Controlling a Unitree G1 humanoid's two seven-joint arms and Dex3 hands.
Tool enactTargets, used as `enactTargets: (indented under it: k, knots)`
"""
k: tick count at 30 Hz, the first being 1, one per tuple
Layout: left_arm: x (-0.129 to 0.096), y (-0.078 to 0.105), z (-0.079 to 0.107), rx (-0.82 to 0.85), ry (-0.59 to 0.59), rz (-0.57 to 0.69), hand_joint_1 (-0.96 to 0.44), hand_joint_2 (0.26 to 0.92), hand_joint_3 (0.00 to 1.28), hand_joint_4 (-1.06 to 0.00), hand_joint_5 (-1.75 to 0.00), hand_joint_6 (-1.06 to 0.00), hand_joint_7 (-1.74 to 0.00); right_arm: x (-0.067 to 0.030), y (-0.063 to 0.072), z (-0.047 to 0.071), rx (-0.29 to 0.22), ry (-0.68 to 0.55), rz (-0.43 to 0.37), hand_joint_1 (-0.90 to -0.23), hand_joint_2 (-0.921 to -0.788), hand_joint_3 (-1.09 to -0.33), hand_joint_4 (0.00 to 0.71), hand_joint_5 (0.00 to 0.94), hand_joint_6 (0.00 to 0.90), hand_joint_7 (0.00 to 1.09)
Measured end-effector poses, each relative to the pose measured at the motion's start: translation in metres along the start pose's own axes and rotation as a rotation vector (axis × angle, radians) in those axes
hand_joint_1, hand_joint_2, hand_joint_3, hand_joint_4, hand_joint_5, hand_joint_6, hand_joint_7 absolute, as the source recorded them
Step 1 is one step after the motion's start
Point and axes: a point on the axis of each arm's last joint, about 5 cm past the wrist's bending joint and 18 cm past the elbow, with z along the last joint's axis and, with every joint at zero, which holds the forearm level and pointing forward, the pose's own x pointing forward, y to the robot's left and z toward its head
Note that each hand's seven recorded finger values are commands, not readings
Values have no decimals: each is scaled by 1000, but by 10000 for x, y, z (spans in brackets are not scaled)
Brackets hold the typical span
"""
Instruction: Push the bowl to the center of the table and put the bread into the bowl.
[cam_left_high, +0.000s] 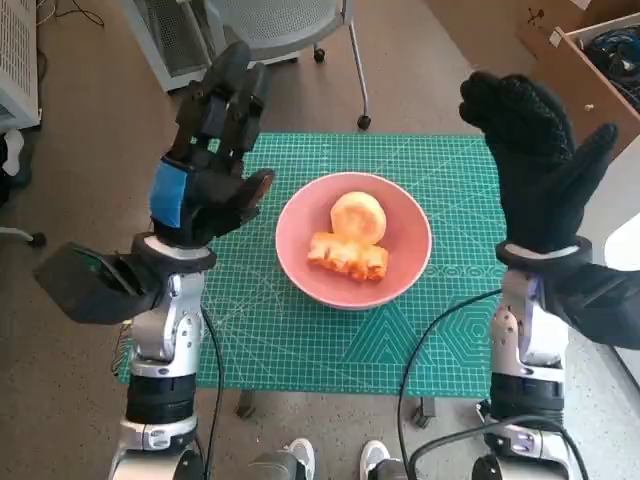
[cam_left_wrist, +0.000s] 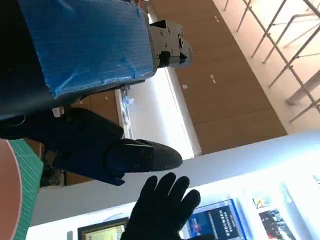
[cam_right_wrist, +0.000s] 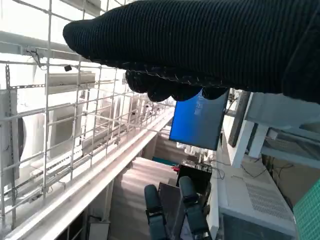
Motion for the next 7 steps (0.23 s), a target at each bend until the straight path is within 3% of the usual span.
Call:
enactTargets:
  k: [7]
  knots:
    - [6,-11,15,-1,-9,5,-600,920,317,-19,-28,1,-414,40,-31,44,-24,-12,10,-547,-921,-529,355,2,245,438]
